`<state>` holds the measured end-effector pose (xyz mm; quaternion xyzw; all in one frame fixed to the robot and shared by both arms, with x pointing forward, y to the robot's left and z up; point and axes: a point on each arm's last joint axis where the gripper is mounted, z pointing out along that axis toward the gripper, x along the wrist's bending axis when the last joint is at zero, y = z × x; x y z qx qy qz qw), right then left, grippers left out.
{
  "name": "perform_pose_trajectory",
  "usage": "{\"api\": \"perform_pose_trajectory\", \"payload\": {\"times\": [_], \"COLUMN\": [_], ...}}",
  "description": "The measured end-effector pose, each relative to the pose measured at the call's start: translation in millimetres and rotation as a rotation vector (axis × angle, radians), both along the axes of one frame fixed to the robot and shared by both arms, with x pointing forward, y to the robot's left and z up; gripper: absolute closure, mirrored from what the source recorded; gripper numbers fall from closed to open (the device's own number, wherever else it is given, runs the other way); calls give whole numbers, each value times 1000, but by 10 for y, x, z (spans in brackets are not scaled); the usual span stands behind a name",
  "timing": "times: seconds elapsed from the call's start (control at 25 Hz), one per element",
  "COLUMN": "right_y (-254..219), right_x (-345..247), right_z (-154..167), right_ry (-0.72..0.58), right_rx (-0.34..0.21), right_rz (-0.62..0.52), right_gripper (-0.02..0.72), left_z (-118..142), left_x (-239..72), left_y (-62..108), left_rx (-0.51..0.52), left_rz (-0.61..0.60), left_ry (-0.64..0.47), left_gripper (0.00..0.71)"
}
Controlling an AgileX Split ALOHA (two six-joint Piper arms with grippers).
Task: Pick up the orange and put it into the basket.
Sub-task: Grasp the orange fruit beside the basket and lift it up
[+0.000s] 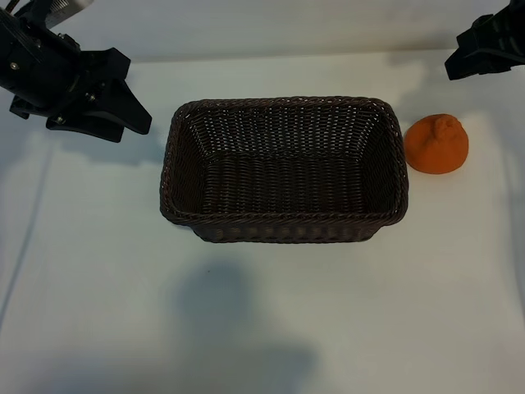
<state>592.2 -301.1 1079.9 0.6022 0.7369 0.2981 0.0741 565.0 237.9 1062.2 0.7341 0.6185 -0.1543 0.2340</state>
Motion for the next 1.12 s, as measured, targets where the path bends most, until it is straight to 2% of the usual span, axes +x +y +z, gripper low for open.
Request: {"api": "perform_pose_trajectory", "payload": {"times": [0.32,0.48,0.6,0.76,1.12], "right_y": [-61,-71,-95,-127,-171], "right_x": [115,189,238,309,440], "right_z": [-293,-495,-631,-775,-1007], "right_ry": [113,172,200,204,186], "right_rx": [-20,-17,-37,-65,-91], "right_rz": [-65,-69,-69,-77,-105], "right_gripper": [267,231,205,194,193], "left_z": [0,0,0,0,0], "left_x": [0,0,0,0,0], "left_y": [0,0,0,1,1], "left_rx": [0,0,0,1,1], "left_rz": [0,0,0,0,-4], "left_ry": [0,0,0,0,-2], "left_gripper": [230,230,230,230,230]}}
